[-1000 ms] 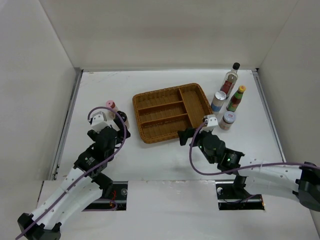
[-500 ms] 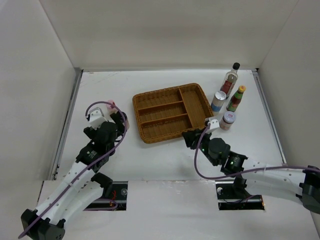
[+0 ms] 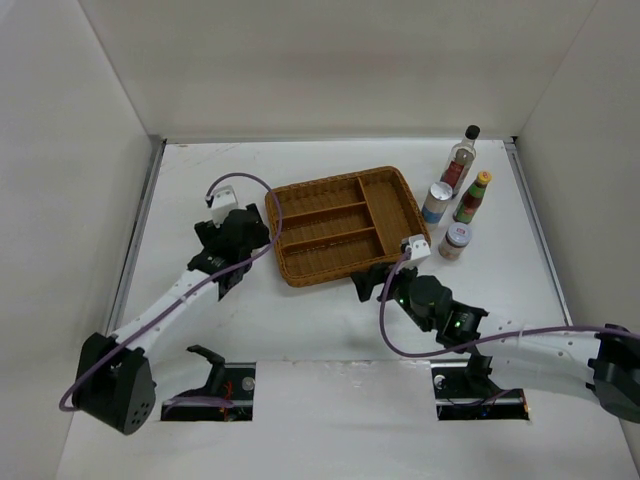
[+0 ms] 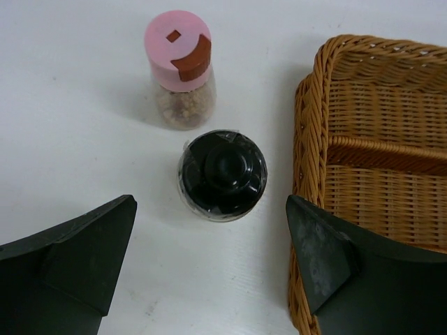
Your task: Organize the condiment bottles
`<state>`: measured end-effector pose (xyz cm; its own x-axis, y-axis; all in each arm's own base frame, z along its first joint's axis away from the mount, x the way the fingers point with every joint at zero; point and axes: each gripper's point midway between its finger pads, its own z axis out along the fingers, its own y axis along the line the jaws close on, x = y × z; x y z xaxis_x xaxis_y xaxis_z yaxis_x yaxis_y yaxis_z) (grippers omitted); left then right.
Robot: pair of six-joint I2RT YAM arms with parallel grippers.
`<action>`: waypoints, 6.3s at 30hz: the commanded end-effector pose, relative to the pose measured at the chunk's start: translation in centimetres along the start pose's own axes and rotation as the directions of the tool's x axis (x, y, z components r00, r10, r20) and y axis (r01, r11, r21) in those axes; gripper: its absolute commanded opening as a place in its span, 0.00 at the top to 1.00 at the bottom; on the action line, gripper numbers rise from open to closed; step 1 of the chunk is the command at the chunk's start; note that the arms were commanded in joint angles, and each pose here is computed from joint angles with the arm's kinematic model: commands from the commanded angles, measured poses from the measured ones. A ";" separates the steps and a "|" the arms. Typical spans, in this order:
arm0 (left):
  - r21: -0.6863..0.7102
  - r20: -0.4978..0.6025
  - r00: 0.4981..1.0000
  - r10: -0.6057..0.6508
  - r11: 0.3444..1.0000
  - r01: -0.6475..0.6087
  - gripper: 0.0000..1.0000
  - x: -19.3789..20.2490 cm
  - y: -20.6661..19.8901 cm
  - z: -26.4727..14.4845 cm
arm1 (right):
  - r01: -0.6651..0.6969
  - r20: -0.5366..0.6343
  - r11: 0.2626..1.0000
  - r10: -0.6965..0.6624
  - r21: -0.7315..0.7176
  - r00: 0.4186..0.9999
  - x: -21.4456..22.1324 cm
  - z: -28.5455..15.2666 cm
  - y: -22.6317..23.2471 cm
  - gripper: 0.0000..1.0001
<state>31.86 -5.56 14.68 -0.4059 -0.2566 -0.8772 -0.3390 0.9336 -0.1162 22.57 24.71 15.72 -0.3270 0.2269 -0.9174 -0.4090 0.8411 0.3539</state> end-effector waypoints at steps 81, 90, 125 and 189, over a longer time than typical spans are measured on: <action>-0.083 0.098 0.988 -0.123 0.988 0.132 0.06 -6.7 -0.2 9.2 | -0.048 0.053 0.999 0.048 -0.003 0.997 -1.5 0.8 0.0 0.00; -0.151 0.057 0.993 -0.103 0.982 0.110 0.25 -5.0 0.3 12.5 | -0.046 0.046 0.999 0.046 0.003 0.998 -1.2 0.9 -0.2 0.00; 0.356 0.075 0.996 0.044 0.932 -0.068 0.68 -2.6 -17.6 -0.2 | -0.042 0.054 0.998 0.040 0.042 0.998 -1.3 1.0 -1.2 0.00; 0.409 0.233 0.819 -0.525 0.817 0.407 0.00 1.2 -1.4 -3.2 | -0.019 0.005 0.708 0.022 0.706 1.000 -16.5 9.8 -25.5 0.39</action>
<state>29.02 -8.05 14.02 0.0008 -0.5990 -0.8008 -0.1234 0.7946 -0.5945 45.41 4.26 14.43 -0.4716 0.2282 -0.8518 0.3253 0.9428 0.0725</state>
